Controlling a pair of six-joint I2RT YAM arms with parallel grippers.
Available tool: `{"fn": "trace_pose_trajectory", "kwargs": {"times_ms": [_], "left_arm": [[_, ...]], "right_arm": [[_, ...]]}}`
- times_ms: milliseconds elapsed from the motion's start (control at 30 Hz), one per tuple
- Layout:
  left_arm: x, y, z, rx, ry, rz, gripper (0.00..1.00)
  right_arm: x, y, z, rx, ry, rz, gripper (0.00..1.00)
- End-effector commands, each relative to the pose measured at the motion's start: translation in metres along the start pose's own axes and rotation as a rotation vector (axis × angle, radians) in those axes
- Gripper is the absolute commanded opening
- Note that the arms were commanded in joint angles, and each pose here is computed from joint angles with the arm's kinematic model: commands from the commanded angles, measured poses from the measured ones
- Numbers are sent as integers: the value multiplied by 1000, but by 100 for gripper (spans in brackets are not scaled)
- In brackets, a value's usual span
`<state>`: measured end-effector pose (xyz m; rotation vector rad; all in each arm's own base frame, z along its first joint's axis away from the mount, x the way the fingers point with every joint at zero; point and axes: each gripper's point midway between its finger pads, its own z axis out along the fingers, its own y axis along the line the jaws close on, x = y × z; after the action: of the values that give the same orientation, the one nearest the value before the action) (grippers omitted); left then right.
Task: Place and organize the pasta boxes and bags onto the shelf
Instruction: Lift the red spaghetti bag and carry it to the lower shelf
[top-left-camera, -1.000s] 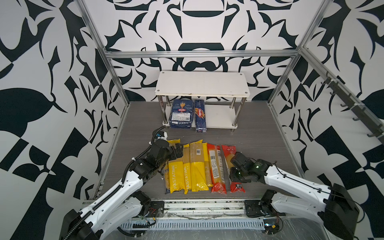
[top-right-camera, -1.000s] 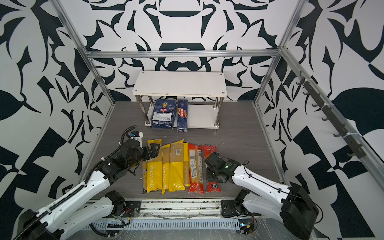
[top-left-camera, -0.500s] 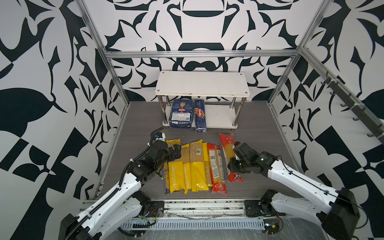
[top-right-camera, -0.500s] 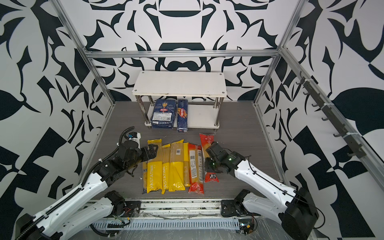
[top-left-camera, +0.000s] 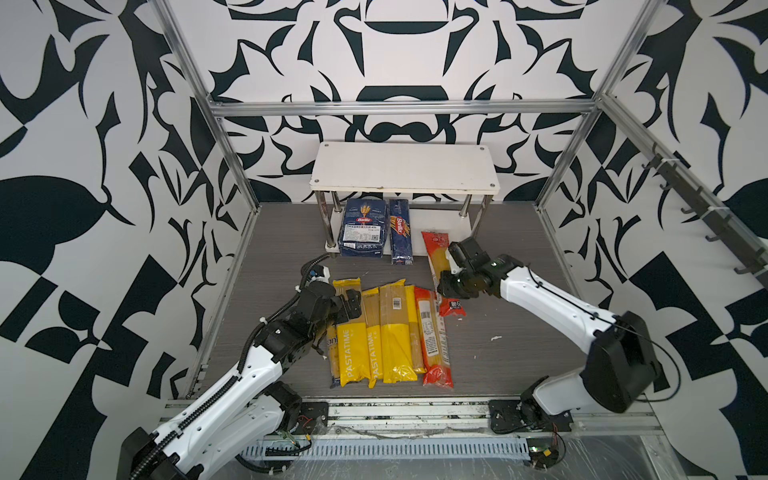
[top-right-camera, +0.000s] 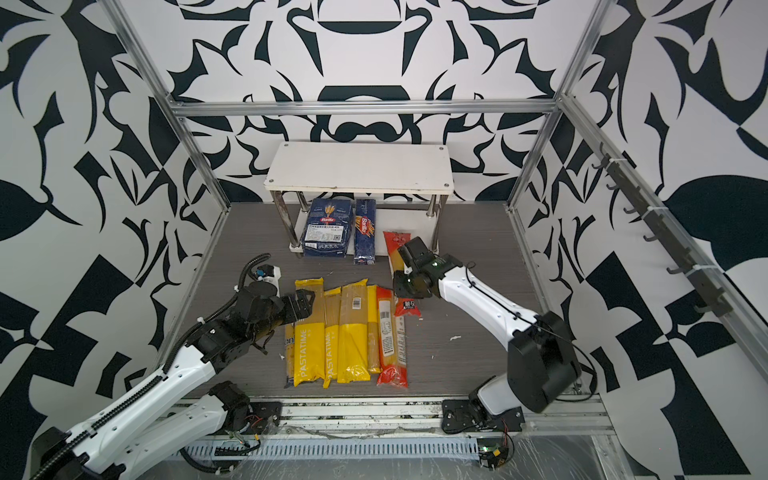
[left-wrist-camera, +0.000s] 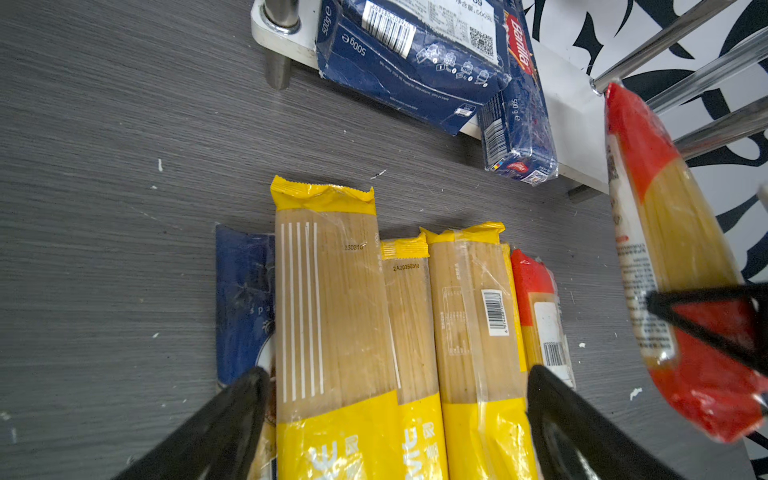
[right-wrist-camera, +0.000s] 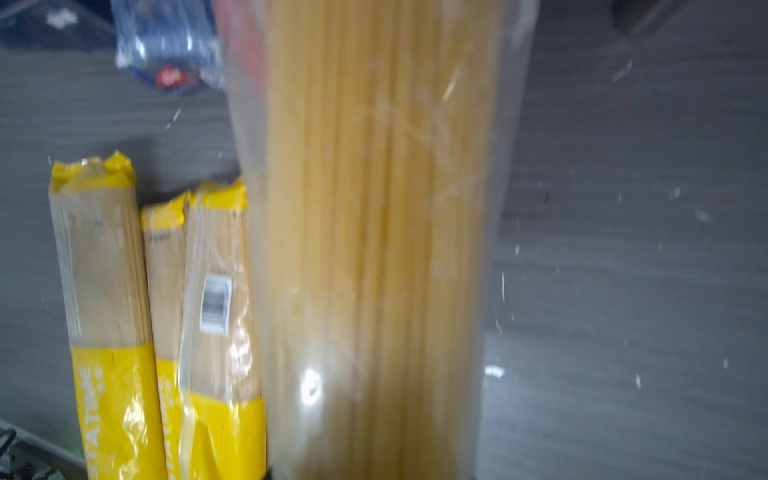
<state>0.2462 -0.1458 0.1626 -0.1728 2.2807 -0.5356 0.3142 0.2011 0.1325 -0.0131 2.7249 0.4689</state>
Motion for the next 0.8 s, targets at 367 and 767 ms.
{"fn": "trace_pose_trajectory", "kwargs": {"times_ms": [367, 767], "left_arm": [[-8, 9, -14, -45, -35, 8, 99], [-8, 12, -15, -60, -33, 22, 99]], "right_arm": [[-156, 36, 18, -119, -228, -35, 13], [-188, 40, 39, -135, -225, -7, 40]]}}
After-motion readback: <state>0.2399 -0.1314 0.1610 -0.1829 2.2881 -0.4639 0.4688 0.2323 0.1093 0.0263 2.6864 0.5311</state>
